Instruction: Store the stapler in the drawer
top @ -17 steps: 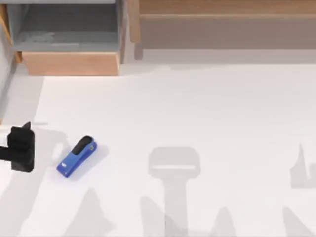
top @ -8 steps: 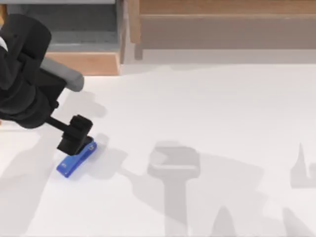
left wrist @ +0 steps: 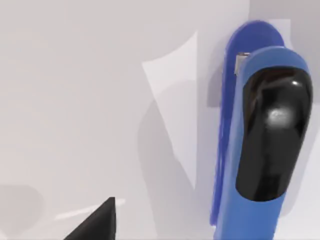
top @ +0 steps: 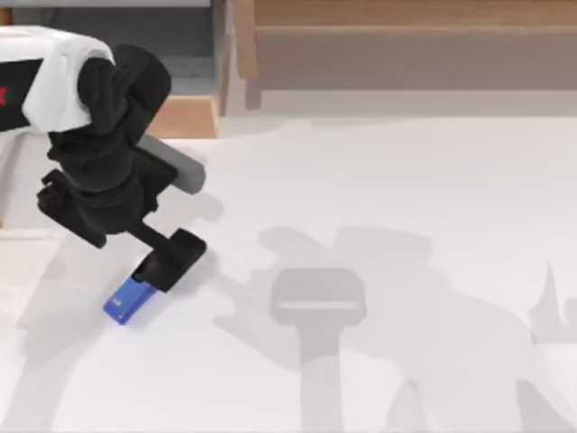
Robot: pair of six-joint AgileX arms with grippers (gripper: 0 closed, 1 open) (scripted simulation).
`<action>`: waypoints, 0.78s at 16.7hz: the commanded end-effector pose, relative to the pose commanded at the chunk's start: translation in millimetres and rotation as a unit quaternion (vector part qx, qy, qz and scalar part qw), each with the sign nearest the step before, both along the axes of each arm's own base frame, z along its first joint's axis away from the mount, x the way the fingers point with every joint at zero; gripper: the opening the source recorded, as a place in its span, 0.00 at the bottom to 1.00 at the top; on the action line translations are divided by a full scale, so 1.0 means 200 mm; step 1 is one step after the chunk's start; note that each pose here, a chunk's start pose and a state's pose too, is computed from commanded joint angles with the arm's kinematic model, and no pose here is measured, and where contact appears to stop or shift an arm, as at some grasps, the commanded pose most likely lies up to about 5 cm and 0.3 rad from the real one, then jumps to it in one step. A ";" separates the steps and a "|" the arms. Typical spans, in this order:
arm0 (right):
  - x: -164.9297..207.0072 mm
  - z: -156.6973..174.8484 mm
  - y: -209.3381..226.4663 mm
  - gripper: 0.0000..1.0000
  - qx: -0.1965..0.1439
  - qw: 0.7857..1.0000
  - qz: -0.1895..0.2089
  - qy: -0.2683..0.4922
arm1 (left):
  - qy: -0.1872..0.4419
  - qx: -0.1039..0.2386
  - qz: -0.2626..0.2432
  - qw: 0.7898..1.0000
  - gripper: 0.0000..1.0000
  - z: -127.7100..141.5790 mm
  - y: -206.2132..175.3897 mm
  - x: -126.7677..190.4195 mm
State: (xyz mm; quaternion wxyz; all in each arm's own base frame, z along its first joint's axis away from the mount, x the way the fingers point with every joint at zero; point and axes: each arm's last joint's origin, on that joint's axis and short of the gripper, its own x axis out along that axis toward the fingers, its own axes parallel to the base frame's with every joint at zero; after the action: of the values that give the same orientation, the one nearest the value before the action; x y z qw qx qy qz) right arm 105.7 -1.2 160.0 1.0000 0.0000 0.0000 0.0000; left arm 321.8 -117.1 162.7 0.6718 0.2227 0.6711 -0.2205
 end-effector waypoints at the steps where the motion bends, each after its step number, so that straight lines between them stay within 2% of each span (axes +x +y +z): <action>1: 0.00 0.00 0.00 1.00 0.000 1.000 0.000 0.000 | 0.000 0.000 0.000 1.000 1.00 0.00 0.00 0.00; 5: 0.00 0.00 0.00 1.00 0.000 1.000 0.000 0.000 | 0.000 0.000 0.002 1.000 1.00 -0.01 0.01 0.00; 11: 0.00 0.00 0.00 1.00 0.000 1.000 0.000 0.000 | -0.002 -0.001 0.000 1.000 1.00 -0.22 0.00 0.00; 13: 0.00 0.00 0.00 1.00 0.000 1.000 0.000 0.000 | 0.000 0.000 0.000 1.000 1.00 -0.25 0.00 0.00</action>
State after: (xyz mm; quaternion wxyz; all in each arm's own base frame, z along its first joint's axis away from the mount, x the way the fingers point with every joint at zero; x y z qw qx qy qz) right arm 105.7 -1.2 160.0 1.0000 0.0000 0.0000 0.0000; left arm 321.9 -117.0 112.7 0.6718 0.2227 0.6711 -0.2205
